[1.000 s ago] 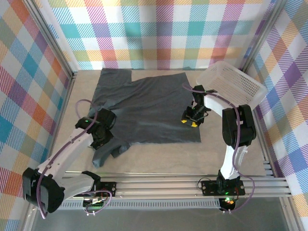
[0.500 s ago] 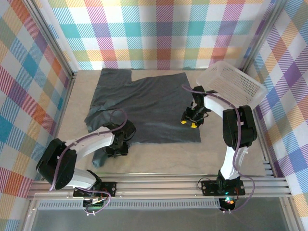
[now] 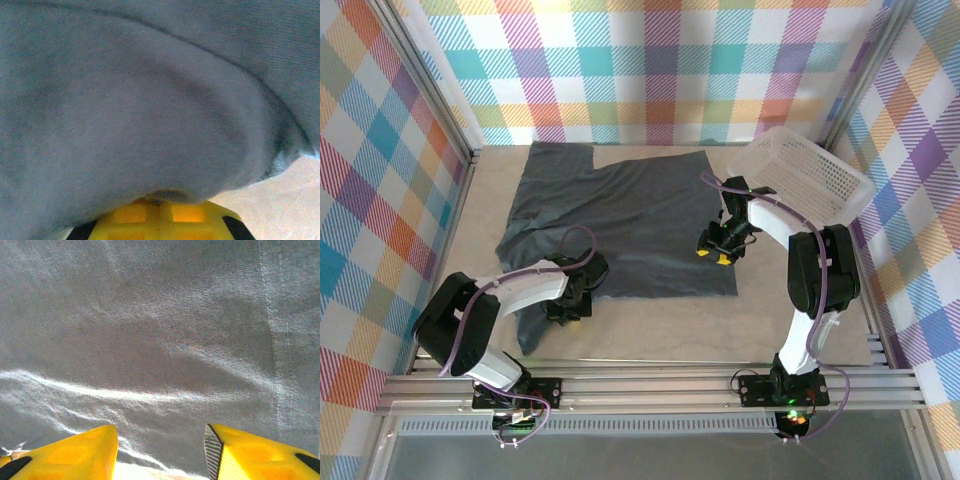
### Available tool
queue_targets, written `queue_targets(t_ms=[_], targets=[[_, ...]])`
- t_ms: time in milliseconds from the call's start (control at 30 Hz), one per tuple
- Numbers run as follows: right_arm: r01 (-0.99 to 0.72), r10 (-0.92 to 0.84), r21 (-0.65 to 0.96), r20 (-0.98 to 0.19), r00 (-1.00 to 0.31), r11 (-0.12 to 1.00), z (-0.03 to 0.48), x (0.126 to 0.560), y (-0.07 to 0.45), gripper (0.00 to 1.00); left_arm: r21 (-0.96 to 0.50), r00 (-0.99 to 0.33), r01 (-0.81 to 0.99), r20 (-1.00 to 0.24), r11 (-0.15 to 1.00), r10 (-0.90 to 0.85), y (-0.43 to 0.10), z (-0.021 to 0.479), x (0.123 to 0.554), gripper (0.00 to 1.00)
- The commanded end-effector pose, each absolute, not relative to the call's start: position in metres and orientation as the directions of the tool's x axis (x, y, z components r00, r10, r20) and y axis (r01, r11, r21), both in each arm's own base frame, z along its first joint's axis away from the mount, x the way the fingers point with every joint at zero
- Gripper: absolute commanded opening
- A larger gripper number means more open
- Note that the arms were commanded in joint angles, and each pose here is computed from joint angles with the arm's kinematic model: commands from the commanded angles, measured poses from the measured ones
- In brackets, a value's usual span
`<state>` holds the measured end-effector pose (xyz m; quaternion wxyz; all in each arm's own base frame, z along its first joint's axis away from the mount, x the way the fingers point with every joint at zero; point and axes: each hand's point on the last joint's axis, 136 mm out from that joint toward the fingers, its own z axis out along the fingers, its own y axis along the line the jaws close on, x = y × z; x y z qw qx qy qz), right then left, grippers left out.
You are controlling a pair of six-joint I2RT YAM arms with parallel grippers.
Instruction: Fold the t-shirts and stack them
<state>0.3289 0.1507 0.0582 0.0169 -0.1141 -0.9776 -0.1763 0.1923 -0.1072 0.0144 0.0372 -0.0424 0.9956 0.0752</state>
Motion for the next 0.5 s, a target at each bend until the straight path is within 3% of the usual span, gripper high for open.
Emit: queue_targets(t_ms=[0, 267, 467], targets=[[0.229, 0.217, 0.335, 0.073, -0.973, 0.914, 0.068, 0.323, 0.149, 0.50, 0.009, -0.995, -0.096, -0.022, 0.995, -0.096, -0.131, 0.012, 0.184, 0.00], [0.237, 0.228, 0.296, 0.064, -0.972, 0.925, 0.062, 0.328, 0.139, 0.50, -0.243, -0.981, -0.161, 0.147, 0.957, -0.128, -0.185, 0.041, 0.169, 0.00], [0.243, 0.232, 0.268, 0.072, -0.970, 0.932, 0.055, 0.330, 0.133, 0.49, -0.351, -0.977, -0.172, 0.183, 0.920, -0.113, -0.220, 0.054, 0.182, 0.00]])
